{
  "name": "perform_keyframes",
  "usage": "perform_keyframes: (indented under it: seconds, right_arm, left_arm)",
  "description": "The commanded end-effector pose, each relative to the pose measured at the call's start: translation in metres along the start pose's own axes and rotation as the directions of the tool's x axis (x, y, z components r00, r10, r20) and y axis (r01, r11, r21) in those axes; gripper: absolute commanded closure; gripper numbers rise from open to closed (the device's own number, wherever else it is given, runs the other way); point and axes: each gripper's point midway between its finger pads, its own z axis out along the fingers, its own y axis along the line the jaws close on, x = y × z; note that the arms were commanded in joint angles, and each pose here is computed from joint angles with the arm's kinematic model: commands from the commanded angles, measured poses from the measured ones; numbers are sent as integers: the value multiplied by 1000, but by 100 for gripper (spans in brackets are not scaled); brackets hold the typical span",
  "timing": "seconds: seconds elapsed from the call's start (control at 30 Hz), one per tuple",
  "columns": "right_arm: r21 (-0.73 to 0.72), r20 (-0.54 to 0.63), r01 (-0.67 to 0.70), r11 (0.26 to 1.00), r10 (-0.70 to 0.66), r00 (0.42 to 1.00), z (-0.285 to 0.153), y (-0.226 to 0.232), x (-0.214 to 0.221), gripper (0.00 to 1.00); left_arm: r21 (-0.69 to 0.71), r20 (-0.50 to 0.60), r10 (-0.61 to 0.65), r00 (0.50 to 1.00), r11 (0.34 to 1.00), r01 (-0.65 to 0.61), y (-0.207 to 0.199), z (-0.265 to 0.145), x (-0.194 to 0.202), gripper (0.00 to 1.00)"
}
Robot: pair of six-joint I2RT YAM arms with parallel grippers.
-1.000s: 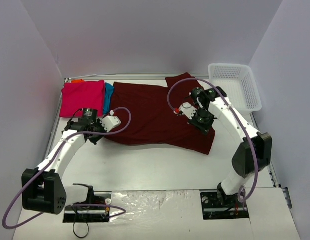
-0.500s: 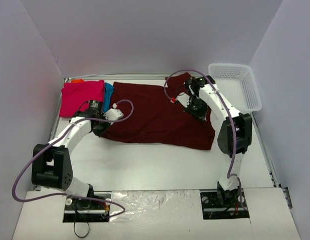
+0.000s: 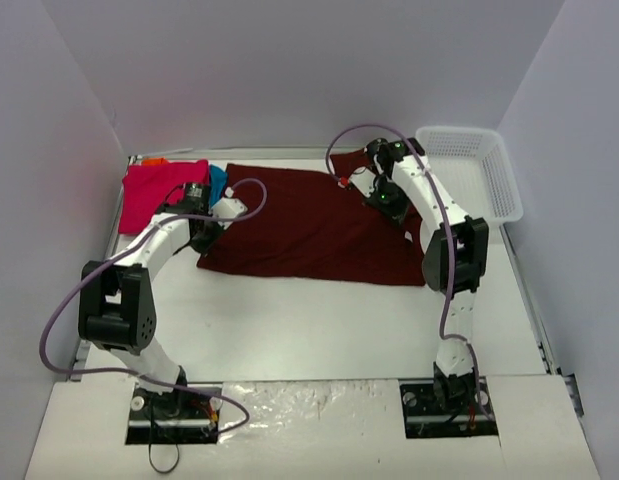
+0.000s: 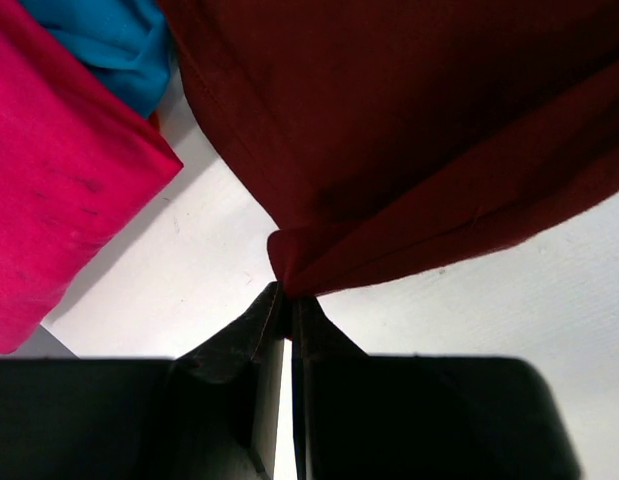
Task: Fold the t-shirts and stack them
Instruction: Fold the flattened tshirt in 1/3 of the way
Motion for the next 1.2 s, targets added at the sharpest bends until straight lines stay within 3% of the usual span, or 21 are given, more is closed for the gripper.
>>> perform_keyframes:
  seconds: [0.0,0.17,1.07,1.17]
  right_arm:
    - [18,-38,5,1000,-4,999,-6,-9,5,100]
    - [44,7,-4,999,4,1000,-10,-20,-11,100]
    - [103,-63,-39,994,46,997,56,-45,-31,100]
    - [151,-76,-58,987,70,995,65,-54,-32,90]
  left_arm:
    - [-80,2,-38,999,996,38,19,-5,-9,98]
    - [-106,-15,-59,998,993,58,25,5,-9,98]
    - [-285,-58,-70,996,957,51,46,27,-21,98]
    - [-315,-86,-59,995,949,29,45,34,-20,98]
